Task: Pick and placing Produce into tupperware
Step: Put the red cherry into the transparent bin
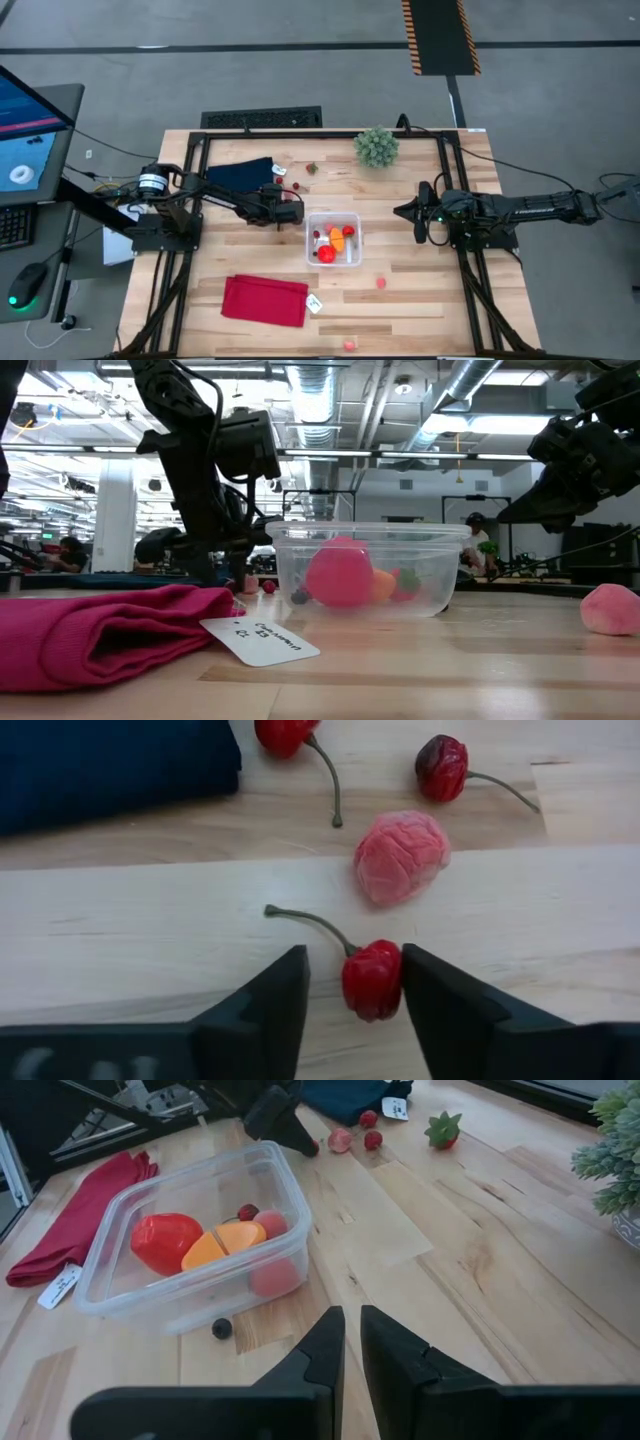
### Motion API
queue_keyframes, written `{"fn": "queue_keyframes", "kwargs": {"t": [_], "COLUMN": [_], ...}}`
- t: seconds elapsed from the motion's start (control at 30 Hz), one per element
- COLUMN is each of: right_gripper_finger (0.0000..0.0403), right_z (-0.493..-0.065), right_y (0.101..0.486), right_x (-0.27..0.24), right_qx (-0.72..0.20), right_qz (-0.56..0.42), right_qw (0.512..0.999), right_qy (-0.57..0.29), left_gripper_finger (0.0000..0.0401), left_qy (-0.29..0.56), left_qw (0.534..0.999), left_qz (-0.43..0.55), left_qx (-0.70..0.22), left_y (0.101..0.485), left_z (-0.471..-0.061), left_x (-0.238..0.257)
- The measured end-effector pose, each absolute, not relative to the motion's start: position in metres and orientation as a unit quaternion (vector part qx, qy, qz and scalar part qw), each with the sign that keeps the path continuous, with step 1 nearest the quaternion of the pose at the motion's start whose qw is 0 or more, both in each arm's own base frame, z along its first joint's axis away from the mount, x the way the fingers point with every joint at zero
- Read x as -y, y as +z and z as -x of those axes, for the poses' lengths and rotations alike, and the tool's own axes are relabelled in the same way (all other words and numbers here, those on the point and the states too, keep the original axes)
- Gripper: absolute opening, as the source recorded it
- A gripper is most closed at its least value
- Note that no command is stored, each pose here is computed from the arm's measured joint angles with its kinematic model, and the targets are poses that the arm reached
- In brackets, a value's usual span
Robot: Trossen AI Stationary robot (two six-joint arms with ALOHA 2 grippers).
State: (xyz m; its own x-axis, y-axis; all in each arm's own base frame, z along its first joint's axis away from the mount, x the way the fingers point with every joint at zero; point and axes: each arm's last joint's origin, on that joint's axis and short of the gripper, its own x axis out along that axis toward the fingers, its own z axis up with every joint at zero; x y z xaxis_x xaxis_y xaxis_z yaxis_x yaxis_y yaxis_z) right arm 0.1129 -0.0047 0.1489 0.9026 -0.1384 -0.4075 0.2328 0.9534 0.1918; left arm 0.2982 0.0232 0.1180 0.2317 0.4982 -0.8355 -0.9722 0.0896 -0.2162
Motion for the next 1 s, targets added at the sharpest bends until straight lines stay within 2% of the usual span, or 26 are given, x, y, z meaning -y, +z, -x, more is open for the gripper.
{"fn": "queue_keyframes", "kwargs": {"t": [0.23, 0.4, 0.77, 1.0], "right_gripper_finger": [0.0060, 0.0060, 0.0060, 0.0060], "right_z": [-0.113, -0.113, -0.113, -0.113], "right_y": [0.149, 0.149, 0.149, 0.149], "right_x": [0.005, 0.005, 0.005, 0.005], "right_qx": [-0.199, -0.199, -0.198, -0.198], "right_qz": [-0.119, -0.119, -0.119, -0.119], "right_qw": [0.968, 0.968, 0.968, 0.968], "right_qy": [-0.096, -0.096, -0.096, -0.096], "left_gripper_finger": [0.0088, 0.0066, 0.0060, 0.0060], "left_qy": [0.540, 0.532, 0.490, 0.446], "left_qw": [0.675, 0.679, 0.700, 0.749], "left_qz": [0.403, 0.403, 0.420, 0.382], "left_qx": [-0.300, -0.305, -0.306, -0.306], "left_y": [0.118, 0.118, 0.132, 0.150], "left_z": [-0.299, -0.300, -0.301, -0.300], "left_x": [-0.023, -0.020, -0.004, 0.010]}}
